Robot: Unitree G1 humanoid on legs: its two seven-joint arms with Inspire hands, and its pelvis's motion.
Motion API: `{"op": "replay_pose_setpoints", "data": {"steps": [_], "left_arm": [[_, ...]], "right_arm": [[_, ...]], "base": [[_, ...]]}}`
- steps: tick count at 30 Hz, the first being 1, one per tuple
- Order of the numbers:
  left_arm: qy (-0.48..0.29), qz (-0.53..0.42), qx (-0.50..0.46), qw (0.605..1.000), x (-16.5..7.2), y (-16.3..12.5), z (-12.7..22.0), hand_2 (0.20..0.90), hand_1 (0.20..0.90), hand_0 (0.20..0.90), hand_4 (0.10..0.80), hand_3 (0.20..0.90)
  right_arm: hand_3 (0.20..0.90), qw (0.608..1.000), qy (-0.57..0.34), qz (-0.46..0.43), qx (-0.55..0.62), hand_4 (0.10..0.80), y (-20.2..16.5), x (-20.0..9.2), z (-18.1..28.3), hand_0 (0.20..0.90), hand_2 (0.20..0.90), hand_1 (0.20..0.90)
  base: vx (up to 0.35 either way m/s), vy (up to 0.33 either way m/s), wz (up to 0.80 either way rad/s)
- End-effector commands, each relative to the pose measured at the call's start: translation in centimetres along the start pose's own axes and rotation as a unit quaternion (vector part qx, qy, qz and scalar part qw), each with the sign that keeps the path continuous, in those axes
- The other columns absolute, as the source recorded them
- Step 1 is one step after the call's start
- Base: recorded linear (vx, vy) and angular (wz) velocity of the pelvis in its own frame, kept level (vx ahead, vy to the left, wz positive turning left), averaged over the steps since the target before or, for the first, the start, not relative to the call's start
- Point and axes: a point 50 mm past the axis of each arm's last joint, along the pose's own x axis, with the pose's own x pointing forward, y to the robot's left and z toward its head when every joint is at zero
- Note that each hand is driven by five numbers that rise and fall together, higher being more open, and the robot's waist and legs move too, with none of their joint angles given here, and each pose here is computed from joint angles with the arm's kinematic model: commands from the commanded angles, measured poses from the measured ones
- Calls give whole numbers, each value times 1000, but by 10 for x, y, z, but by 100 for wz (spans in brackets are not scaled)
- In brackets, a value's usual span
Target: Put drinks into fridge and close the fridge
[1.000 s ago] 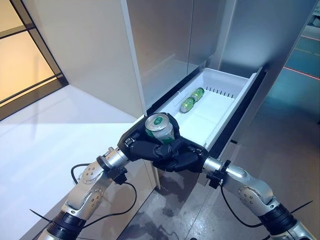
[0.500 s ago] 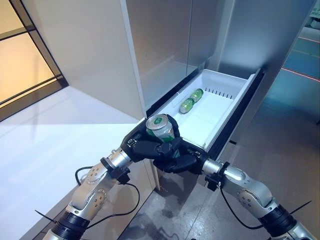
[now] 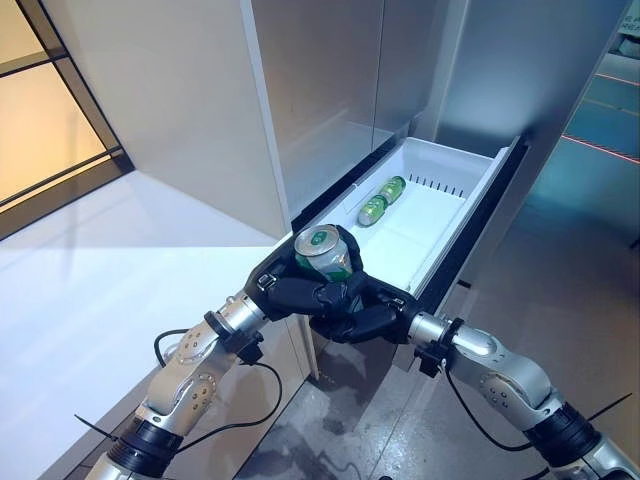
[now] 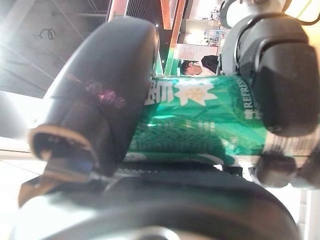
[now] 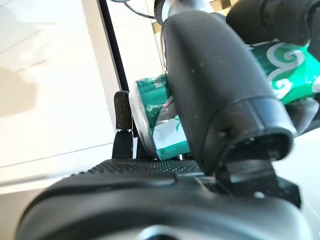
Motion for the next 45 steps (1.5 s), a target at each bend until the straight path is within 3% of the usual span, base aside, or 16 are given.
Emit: {"op": "replay_pose_setpoints", "data": {"steps": [1,2,3,4,5,6,7,12,20,31,45], "left_arm": [[-123,-154,26,980,48,-43,43,335,335,335,141,241],[-123,-156,31,980,49,-43,43,338,338,338,144,244],[-123,-155,33,980,49,-42,44,408,408,408,226,326],[-123,-154,37,980,49,-42,44,540,540,540,380,480],[-124,-154,41,979,50,-42,45,714,714,714,583,683],[-125,-154,43,979,50,-41,46,773,773,773,652,752],[-126,-154,47,979,50,-41,47,900,900,900,800,900],[-137,-140,65,979,50,-39,51,900,900,900,800,900],[-188,-65,184,963,44,-27,74,900,900,900,800,900],[-264,51,250,930,37,-12,102,900,900,900,800,900],[-199,106,224,948,42,13,88,900,900,900,800,900]], "right_arm": [[200,980,-168,45,-93,100,21,21,96,300,300,300],[200,981,-165,40,-92,100,20,22,96,300,300,300],[200,981,-165,38,-92,100,19,22,96,300,300,300],[200,982,-164,35,-91,100,19,22,96,300,300,300],[200,982,-164,31,-92,100,18,22,96,300,300,300],[200,982,-165,26,-93,100,17,21,97,300,300,300],[200,981,-166,21,-94,100,15,21,98,300,300,300],[200,981,-169,0,-93,100,10,20,100,300,300,300],[200,971,-191,-73,-127,100,-7,16,116,300,300,300],[200,934,-246,-193,-170,100,-35,5,156,300,300,300],[200,879,-295,-338,-161,100,-84,-14,198,300,300,300]], "base": [[0,0,0],[0,0,0],[0,0,0],[0,0,0],[0,0,0],[0,0,0],[0,0,0],[0,0,0],[0,0,0],[3,-4,5],[14,8,10]]}}
